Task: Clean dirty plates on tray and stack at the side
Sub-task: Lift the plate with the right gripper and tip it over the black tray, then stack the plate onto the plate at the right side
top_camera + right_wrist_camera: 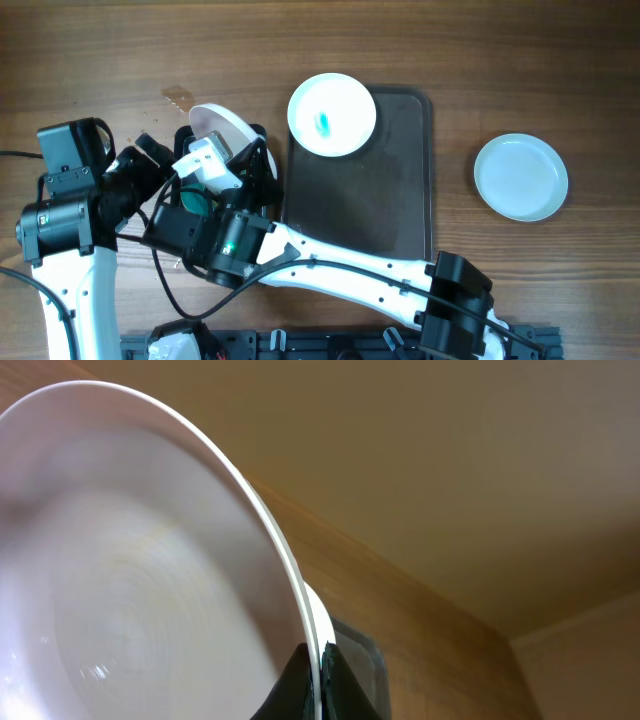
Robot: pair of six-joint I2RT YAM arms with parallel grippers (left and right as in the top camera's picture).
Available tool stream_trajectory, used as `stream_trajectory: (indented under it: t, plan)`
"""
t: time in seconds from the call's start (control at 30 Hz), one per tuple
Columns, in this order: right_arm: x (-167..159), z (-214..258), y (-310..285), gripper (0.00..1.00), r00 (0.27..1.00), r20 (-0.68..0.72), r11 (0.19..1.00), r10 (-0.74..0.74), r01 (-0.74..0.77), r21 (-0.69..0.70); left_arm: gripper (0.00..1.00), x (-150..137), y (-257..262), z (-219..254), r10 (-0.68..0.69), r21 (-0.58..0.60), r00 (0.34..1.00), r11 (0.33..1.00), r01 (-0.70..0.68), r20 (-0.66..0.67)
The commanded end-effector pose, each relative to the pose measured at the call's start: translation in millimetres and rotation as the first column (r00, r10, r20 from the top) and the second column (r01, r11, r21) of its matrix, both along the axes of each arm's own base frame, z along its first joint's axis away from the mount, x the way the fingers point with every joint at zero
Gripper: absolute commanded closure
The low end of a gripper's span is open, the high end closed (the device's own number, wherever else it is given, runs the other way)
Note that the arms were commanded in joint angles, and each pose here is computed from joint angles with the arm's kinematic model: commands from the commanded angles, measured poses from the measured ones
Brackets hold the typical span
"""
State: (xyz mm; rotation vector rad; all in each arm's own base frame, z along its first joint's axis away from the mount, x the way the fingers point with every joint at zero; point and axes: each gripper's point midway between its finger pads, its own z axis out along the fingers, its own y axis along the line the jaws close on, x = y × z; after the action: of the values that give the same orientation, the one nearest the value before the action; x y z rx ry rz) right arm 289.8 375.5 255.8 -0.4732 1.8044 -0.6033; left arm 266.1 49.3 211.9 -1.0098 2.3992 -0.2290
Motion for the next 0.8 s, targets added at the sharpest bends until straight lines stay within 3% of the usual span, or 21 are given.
stream_trajectory:
  t: [0.0, 0.2, 0.27, 0.37, 0.43, 0.47, 0.5, 0.6, 0.67, 0.77]
  plan:
    - [-1.6, 34.2, -6.7, 0.96, 0.998, 0.062, 0.997, -0.023, 0.019, 0.077, 0.0, 2.5, -0.1, 8.8, 0.007, -0.011, 1.0, 1.0, -0.007, 0.029]
    - [0.3, 39.8, -11.6, 0.96, 0.994, 0.094, 0.997, -0.047, 0.04, 0.068, 0.0, 2.5, 0.0, 8.8, 0.007, -0.011, 1.0, 1.0, -0.007, 0.029]
    - [16.4, 38.3, -24.8, 0.96, 0.991, 0.092, 0.991, -0.097, 0.088, 0.099, 0.0, 2.5, 0.0, 8.8, 0.007, -0.011, 1.0, 1.0, -0.007, 0.029]
    - [47.2, -8.7, -27.9, 0.96, 0.983, -0.18, 0.97, -0.044, 0.085, 0.229, 0.0, 2.5, 0.0, 8.8, 0.007, -0.011, 1.0, 1.0, -0.007, 0.029]
    - [56.5, -46.6, -23.4, 0.96, 0.896, -0.437, 0.933, 0.082, 0.086, 0.35, 0.0, 2.5, -0.1, 8.8, 0.007, -0.012, 1.0, 1.0, -0.007, 0.029]
    - [59.0, -59.7, -25.4, 0.96, 0.801, -0.572, 0.878, 0.176, 0.136, 0.46, 0.0, 2.5, -0.1, 8.8, 0.007, -0.012, 1.0, 1.0, -0.007, 0.029]
    - [60.0, -60.3, -26.4, 0.96, 0.743, -0.622, 0.84, 0.246, 0.158, 0.52, 0.0, 2.5, 0.0, 8.8, 0.007, -0.011, 1.0, 1.0, -0.007, 0.029]
    - [70.4, -31.8, -45.9, 0.96, 0.605, -0.647, 0.686, 0.464, 0.217, 0.694, 0.0, 2.5, 0.0, 8.8, 0.007, -0.011, 1.0, 1.0, -0.007, 0.029]
    - [84.8, 0.6, -86.6, 0.96, 0.61, -0.607, 0.595, 0.509, 0.261, 0.761, 0.0, 2.5, 0.0, 8.8, 0.007, -0.011, 1.0, 1.0, -0.007, 0.029]
    - [93.3, 30.8, -162.8, 0.96, 0.675, -0.602, 0.537, 0.427, 0.346, 0.769, 0.0, 2.5, 0.0, 8.8, 0.007, -0.011, 1.0, 1.0, -0.007, 0.029]
